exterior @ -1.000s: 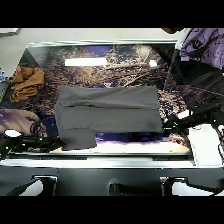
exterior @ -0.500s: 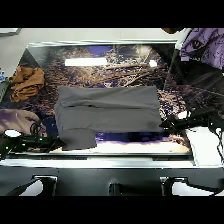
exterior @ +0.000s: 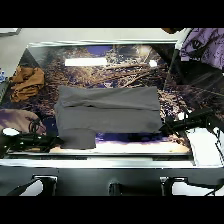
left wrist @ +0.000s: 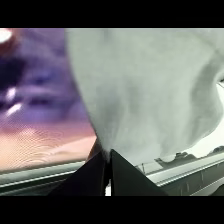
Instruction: Fold the clothes and pants, and hang the long-sleeved shirts on hangers.
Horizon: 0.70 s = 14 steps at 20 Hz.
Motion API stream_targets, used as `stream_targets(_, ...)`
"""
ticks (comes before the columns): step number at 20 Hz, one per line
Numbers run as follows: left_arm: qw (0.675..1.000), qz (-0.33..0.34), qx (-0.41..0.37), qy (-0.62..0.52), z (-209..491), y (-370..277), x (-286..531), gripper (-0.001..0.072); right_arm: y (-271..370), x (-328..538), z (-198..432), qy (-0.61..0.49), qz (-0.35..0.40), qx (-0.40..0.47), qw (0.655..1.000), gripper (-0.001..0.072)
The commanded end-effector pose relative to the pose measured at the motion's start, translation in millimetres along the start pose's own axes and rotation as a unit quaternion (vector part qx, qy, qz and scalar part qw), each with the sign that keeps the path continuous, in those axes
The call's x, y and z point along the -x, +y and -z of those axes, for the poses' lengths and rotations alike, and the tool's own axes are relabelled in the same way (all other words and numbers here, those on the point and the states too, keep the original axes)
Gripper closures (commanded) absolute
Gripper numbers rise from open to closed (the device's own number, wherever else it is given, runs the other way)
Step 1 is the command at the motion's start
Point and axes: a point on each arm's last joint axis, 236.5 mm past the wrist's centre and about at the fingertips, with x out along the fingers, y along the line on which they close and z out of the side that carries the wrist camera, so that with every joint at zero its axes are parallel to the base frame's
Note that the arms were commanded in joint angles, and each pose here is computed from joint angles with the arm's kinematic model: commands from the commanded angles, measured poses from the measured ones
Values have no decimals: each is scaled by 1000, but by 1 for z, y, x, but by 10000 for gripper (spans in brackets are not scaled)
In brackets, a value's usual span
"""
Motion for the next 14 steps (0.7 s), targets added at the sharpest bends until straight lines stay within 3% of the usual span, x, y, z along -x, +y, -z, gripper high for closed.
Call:
stream_targets(1, 1000, 0, -9, -16, -11, -11, 26, 691, 9, 8, 13, 19, -8, -10, 1000, 679)
stream_targets(9, 994, -62, -45, -77, 35, -34, 91, 692, 22, 76, 67, -8, 62, -15, 998, 680)
stream_targets(14, 989, -41, -78, -119, 18, -64, 94, 694, 46, 92, 58, -64, 32, -3, 997, 680)
